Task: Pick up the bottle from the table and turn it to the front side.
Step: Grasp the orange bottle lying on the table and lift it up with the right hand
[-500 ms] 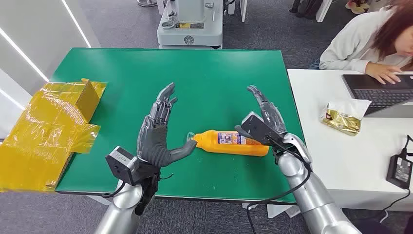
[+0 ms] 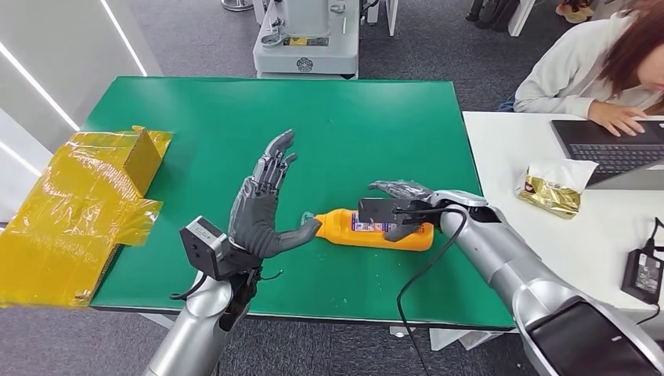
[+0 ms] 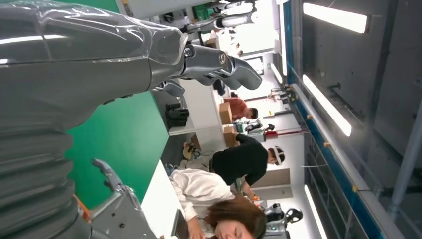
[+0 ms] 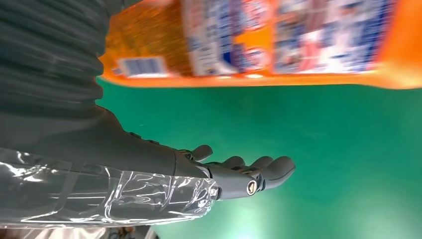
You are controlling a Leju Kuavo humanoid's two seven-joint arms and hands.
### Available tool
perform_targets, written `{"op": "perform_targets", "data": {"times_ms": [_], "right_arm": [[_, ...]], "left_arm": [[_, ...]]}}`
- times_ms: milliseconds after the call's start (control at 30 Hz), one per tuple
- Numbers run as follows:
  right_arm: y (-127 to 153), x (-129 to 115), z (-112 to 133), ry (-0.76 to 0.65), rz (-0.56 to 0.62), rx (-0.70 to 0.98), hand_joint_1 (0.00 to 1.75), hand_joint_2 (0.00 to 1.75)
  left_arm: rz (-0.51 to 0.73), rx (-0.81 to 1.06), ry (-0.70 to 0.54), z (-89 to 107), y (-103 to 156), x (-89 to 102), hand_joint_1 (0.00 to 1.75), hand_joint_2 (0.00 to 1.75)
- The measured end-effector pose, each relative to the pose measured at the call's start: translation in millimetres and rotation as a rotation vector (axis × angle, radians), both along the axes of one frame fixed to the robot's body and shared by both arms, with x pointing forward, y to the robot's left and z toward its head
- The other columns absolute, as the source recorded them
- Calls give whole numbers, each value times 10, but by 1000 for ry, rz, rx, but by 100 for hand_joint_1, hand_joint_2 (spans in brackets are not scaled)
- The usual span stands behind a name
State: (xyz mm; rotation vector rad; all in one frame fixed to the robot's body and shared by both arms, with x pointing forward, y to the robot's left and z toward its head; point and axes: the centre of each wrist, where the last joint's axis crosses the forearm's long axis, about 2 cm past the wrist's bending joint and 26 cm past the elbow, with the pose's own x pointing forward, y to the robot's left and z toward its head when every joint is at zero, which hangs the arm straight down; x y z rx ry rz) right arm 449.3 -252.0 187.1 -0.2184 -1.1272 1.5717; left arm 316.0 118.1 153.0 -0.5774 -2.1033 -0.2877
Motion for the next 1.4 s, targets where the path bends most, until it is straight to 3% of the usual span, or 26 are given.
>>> {"op": "perform_targets", "data": {"times_ms": [467, 933, 1333, 1367, 1400], "right_arm": [[-82, 99, 124, 102, 24, -73, 0, 175], [-41, 71, 68, 94, 34, -104, 0, 175], [-150, -27, -147, 79, 51, -207, 0, 175], [-150, -38, -169, 72, 51, -223, 7, 175], [-150, -50, -194, 66, 52, -239, 50, 175]], "left_arm": [[-129, -90, 163, -75, -23, 12, 0, 175], [-133, -104, 205, -94, -5, 13, 0, 175], [-105, -119, 227, -147, 51, 0, 0, 175], [-102, -120, 227, -147, 53, 2, 0, 175], [-99, -120, 228, -147, 56, 3, 0, 175]]}}
